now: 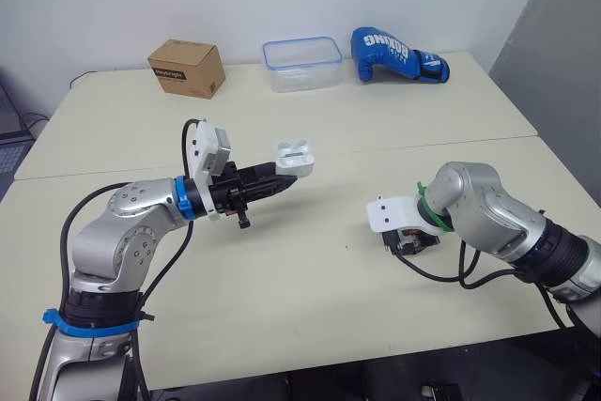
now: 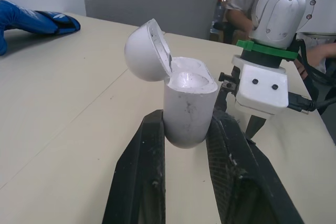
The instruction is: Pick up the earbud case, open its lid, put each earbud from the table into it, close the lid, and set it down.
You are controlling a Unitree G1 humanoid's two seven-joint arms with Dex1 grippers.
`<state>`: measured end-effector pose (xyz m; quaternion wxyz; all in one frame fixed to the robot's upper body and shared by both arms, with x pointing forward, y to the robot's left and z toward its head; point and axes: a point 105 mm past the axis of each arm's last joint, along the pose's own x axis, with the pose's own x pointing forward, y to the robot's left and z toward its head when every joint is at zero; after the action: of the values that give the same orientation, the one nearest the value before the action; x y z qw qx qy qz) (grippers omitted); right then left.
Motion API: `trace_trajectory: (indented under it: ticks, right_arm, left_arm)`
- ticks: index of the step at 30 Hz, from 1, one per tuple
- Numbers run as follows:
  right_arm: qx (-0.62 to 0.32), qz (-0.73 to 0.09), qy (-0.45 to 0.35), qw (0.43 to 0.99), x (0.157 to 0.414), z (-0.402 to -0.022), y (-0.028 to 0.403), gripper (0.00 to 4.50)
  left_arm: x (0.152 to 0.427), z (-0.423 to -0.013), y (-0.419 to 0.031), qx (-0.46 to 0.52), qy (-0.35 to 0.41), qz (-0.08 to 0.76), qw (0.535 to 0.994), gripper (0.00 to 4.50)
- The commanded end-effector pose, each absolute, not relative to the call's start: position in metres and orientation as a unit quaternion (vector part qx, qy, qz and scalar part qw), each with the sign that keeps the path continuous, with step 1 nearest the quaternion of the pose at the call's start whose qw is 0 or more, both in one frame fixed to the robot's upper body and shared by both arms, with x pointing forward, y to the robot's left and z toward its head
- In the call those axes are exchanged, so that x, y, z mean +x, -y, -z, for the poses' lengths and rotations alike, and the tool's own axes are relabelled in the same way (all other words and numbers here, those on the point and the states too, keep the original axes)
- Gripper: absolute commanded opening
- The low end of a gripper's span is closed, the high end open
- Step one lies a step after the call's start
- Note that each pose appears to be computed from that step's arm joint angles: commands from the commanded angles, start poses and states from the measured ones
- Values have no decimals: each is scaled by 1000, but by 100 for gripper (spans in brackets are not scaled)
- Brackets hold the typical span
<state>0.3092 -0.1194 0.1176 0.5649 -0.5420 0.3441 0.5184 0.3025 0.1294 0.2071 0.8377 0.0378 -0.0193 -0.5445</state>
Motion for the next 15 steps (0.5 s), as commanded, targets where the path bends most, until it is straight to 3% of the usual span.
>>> trace_trajectory:
  ticks: [1,4,5,13,15]
  right_arm:
    - [-548,-504,-344,573,313,-119,123,160]
    - [-546,-503,-347,572,312,-119,123,53]
    - [-545,-504,-348,572,312,-119,123,37]
    - [-538,-500,-349,583,312,-124,122,38]
    - [-512,-491,-338,618,315,-144,123,38]
  left_arm:
    - [300,-221,-128,56,50,546,834,71]
    - [300,-221,-128,56,50,546,834,71]
    - [300,-221,-128,56,50,546,834,71]
    - [300,-220,-128,60,55,543,836,71]
    - [302,-219,-129,63,59,533,842,71]
